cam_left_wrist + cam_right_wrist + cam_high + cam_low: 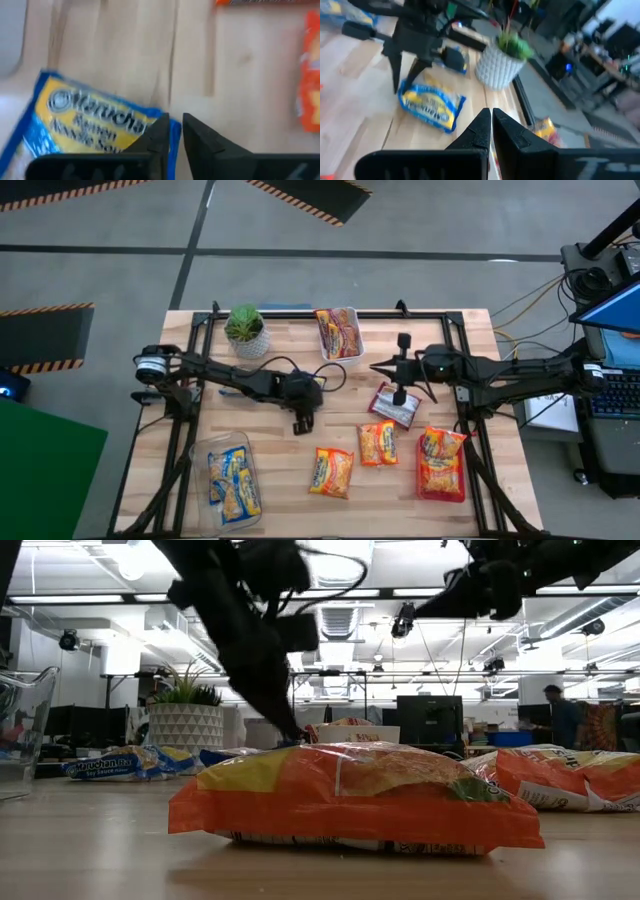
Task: Sort Maruchan noodles
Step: Put the top blue noodle pack into the transparent bin
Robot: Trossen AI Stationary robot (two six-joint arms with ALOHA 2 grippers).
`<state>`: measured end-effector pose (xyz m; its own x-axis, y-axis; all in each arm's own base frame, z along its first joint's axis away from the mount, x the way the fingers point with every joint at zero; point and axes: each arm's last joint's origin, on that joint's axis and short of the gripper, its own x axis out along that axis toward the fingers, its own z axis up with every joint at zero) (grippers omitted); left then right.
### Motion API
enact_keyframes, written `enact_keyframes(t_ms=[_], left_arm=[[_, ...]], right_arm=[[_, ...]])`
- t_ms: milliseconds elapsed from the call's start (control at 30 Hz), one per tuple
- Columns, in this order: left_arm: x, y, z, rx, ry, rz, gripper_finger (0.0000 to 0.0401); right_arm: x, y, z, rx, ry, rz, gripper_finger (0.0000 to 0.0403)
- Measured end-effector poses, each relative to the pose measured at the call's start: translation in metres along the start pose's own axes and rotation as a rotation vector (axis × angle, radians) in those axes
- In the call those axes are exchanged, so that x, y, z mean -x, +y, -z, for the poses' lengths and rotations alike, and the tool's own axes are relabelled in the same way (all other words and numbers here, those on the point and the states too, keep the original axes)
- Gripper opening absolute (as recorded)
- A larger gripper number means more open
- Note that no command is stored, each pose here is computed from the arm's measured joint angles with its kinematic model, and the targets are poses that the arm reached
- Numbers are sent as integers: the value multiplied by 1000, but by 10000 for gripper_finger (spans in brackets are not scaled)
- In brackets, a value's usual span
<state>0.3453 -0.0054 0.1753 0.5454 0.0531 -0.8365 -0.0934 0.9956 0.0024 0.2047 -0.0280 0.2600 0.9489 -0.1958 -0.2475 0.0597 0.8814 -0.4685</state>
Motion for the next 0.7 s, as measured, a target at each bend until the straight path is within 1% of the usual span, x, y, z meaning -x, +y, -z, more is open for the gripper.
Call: enact_keyframes(t_ms=[200, 267, 333, 433, 533, 700], left_arm=[[15, -15, -19, -58, -13, 17, 84], [21, -22, -21, -77, -21, 27, 94], [27, -30, -22, -98, -44, 6, 99], [39, -39, -18, -121, -74, -52, 101], [51, -45, -15, -113, -110, -104, 100], [69, -45, -7, -95, -158, -123, 100]], right_arm=[[1, -3, -14, 30, -189, -50, 9], [2, -5, -18, 26, -236, -52, 9], [3, -6, -20, 5, -267, -39, 9], [3, -7, -22, -24, -284, -34, 9], [3, -7, -23, -59, -287, -37, 9], [3, -7, -23, -65, -287, -38, 9]])
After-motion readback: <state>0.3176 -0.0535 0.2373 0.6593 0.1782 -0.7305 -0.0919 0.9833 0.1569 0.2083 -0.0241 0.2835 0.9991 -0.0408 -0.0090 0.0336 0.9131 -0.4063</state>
